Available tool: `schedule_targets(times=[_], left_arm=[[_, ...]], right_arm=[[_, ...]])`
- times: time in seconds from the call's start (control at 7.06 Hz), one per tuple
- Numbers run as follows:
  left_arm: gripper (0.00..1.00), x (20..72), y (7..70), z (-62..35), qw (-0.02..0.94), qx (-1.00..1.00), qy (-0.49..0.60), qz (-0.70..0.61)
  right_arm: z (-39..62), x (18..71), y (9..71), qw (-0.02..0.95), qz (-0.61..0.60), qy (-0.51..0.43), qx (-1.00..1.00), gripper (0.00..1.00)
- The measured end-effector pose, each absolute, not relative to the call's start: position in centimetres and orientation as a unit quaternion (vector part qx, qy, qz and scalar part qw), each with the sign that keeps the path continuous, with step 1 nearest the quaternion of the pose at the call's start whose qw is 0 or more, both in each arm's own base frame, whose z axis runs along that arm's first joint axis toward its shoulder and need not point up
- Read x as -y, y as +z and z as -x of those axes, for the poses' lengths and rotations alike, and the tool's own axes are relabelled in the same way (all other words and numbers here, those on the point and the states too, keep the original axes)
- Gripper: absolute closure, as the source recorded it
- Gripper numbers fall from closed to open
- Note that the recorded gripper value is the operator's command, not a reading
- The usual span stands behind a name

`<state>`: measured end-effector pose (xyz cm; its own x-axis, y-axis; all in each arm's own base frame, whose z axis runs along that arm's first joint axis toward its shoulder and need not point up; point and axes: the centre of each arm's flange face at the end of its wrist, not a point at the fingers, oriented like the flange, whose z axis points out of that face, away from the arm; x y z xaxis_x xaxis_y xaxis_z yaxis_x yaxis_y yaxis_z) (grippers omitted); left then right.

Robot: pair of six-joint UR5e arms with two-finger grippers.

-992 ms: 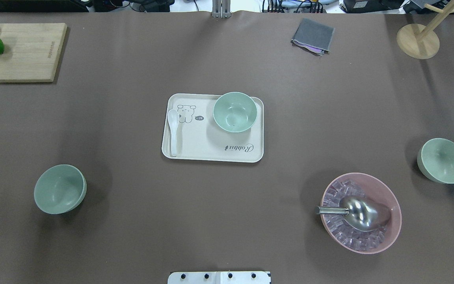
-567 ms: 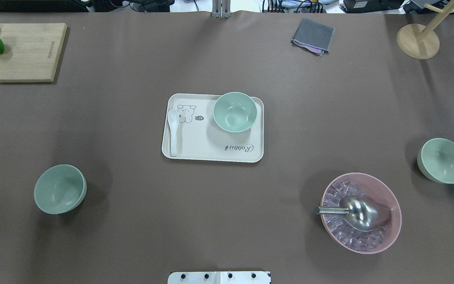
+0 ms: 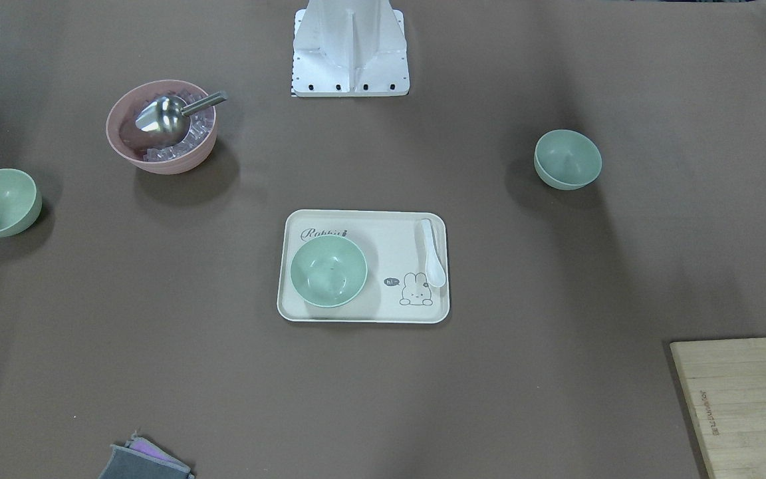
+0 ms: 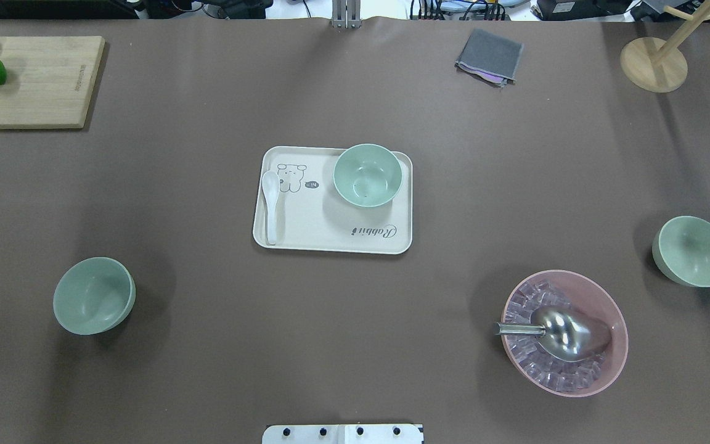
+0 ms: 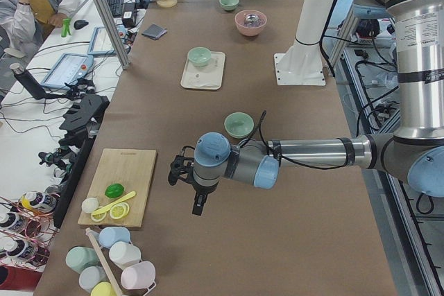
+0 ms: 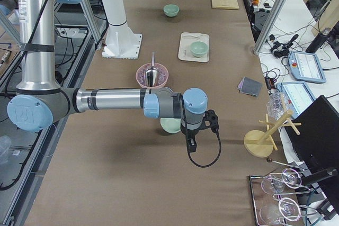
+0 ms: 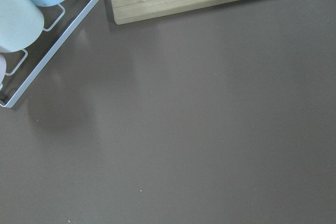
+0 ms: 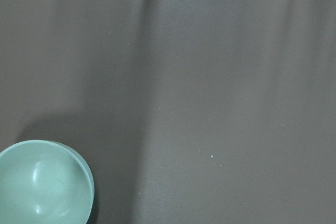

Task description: Stack green bowls together

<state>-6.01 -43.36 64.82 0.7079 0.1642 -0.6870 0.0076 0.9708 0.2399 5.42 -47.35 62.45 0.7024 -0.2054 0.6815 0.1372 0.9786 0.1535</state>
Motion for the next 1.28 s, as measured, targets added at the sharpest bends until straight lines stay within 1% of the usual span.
schedule_targets(times=[0.57,0.71,0.85,1.13,1.28], left_arm=[[0.03,43.6,64.2,5.4,0.903,-0.413,0.047,-0.112],[0.03,44.2,63.6,5.1,0.901,-0.416,0.054,-0.116],[0.02,44.6,63.1,4.5,0.896,-0.424,0.06,-0.116],[0.02,45.0,62.4,3.2,0.886,-0.447,0.061,-0.104],[0.02,46.0,61.2,1.7,0.884,-0.455,0.045,-0.091]], right_arm=[[-2.7,47.8,62.0,0.915,-0.08,-0.133,0.374,0.0],[-2.1,48.1,61.4,0.915,-0.081,-0.121,0.376,0.0],[-0.8,48.5,59.9,0.916,-0.075,-0.099,0.381,0.0],[3.7,50.2,54.9,0.915,-0.065,-0.058,0.393,0.0],[6.6,51.3,52.0,0.914,-0.062,-0.046,0.399,0.0]])
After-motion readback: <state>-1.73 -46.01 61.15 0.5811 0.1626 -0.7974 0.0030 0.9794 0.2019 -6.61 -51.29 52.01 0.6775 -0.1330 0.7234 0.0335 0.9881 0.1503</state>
